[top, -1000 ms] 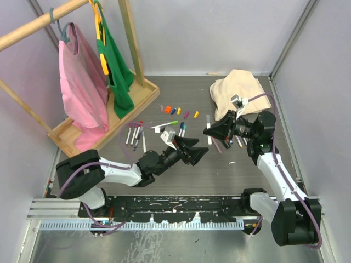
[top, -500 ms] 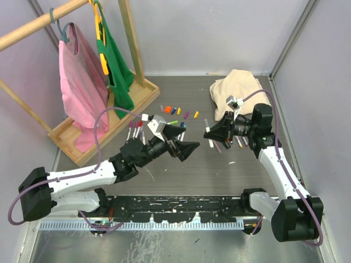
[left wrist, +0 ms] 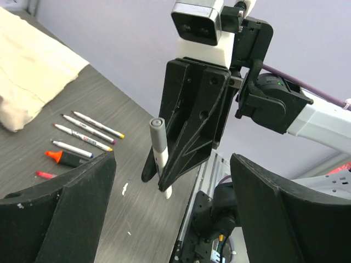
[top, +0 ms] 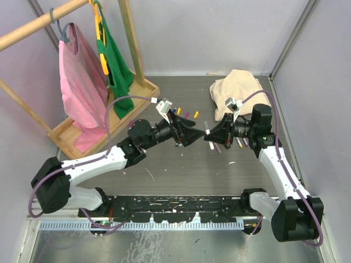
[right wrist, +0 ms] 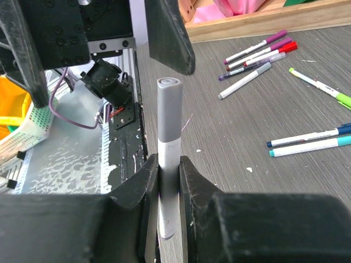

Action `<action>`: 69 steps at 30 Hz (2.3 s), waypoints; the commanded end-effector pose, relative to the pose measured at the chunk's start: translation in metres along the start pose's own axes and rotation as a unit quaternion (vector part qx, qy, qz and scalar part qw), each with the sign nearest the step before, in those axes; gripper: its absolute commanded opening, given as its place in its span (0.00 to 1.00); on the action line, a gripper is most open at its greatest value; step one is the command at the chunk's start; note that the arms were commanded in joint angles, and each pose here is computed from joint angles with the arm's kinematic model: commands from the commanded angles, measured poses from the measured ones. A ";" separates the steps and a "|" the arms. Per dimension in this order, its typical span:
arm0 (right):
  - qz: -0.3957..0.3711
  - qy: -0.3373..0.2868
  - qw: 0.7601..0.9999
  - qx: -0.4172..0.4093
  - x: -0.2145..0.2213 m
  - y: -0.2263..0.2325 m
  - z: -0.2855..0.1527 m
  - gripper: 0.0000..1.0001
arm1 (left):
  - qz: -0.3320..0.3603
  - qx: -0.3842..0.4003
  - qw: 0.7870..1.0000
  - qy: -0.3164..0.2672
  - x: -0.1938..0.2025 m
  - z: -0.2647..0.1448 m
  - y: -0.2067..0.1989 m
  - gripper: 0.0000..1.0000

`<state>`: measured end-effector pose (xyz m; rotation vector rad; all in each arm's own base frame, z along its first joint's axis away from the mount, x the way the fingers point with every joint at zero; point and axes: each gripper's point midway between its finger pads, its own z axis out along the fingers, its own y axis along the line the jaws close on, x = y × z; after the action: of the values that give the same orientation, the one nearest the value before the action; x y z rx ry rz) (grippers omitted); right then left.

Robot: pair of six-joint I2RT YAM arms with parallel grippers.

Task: Open the pen caps
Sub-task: Pick up the pen from the center of the board, then open the pen cap from the pen, then place the pen cap at the center of the board.

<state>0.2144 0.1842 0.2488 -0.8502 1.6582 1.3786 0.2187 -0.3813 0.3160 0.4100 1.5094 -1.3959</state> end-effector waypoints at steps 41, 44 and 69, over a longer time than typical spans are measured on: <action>-0.023 0.001 1.000 -0.018 -0.011 0.003 0.001 0.01 | -0.072 0.086 0.992 -0.049 -0.052 0.056 0.007 0.00; -0.010 0.003 1.000 -0.015 -0.008 -0.002 0.002 0.01 | -0.057 0.076 0.991 -0.093 -0.093 0.066 0.025 0.00; -0.098 0.064 0.934 0.338 -0.022 -0.108 -0.057 0.02 | -0.103 -0.099 0.989 -0.045 -0.058 0.086 0.165 0.00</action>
<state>0.2864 0.1403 0.2048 -0.7018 1.9474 0.8310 0.4013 -0.3864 0.3363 0.0869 1.4703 -1.4617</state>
